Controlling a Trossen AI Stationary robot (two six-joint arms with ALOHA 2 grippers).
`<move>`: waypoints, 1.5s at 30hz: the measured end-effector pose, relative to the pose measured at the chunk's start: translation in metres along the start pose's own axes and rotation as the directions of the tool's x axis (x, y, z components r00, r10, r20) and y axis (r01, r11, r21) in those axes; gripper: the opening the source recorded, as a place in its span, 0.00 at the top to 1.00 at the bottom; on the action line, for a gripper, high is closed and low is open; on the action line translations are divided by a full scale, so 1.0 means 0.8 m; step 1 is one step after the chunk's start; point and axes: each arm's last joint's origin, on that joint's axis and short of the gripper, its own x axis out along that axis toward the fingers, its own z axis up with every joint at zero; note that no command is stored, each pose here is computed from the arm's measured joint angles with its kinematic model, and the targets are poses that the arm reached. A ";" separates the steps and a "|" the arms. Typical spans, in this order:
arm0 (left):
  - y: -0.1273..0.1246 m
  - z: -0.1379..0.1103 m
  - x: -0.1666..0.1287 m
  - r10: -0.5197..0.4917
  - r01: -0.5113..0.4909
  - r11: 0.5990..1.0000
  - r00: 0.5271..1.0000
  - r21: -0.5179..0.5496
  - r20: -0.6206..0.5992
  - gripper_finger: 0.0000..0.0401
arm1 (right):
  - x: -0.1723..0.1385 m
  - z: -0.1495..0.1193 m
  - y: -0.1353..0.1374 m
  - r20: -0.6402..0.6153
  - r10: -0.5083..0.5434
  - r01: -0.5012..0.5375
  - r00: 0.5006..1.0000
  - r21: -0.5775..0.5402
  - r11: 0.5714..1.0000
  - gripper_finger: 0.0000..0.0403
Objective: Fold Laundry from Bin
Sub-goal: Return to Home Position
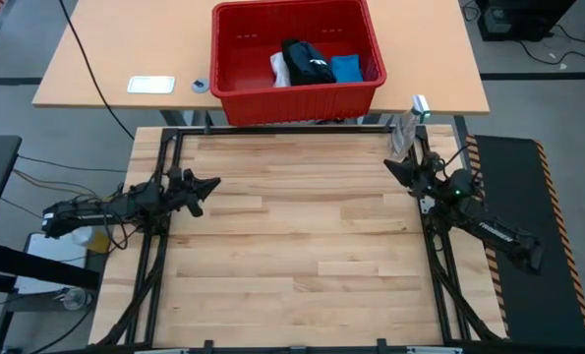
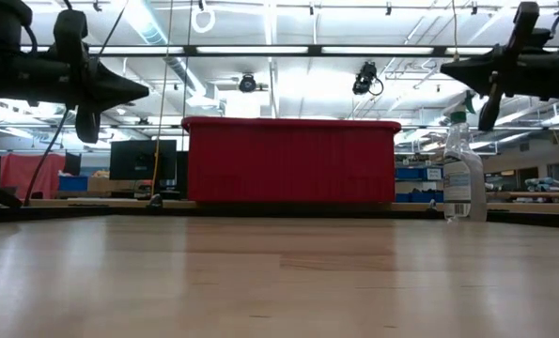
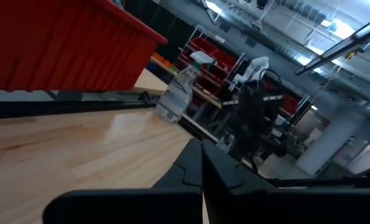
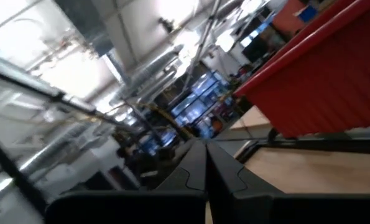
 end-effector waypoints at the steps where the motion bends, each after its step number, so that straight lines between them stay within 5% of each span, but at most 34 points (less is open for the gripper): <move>1: 0.000 0.000 0.000 0.000 0.000 1.000 1.000 -0.003 0.002 1.00 | 0.000 0.000 -0.001 0.013 -0.017 0.017 1.000 -0.001 1.000 0.99; 6: 0.001 -0.001 0.000 0.013 -0.013 1.000 1.000 0.002 -0.005 1.00 | 0.000 0.000 -0.003 0.028 -0.055 0.054 0.998 0.033 0.998 0.96; 13: 0.004 -0.006 0.000 0.039 -0.034 0.991 0.998 0.127 -0.039 0.97 | 0.000 -0.003 -0.005 -0.019 -0.048 0.045 0.999 -0.128 0.991 0.93; 45: -0.008 -0.013 -0.004 -0.051 0.063 0.991 0.994 0.116 -0.098 0.95 | 0.000 -0.003 -0.004 -0.023 -0.039 0.035 0.999 -0.139 0.990 0.93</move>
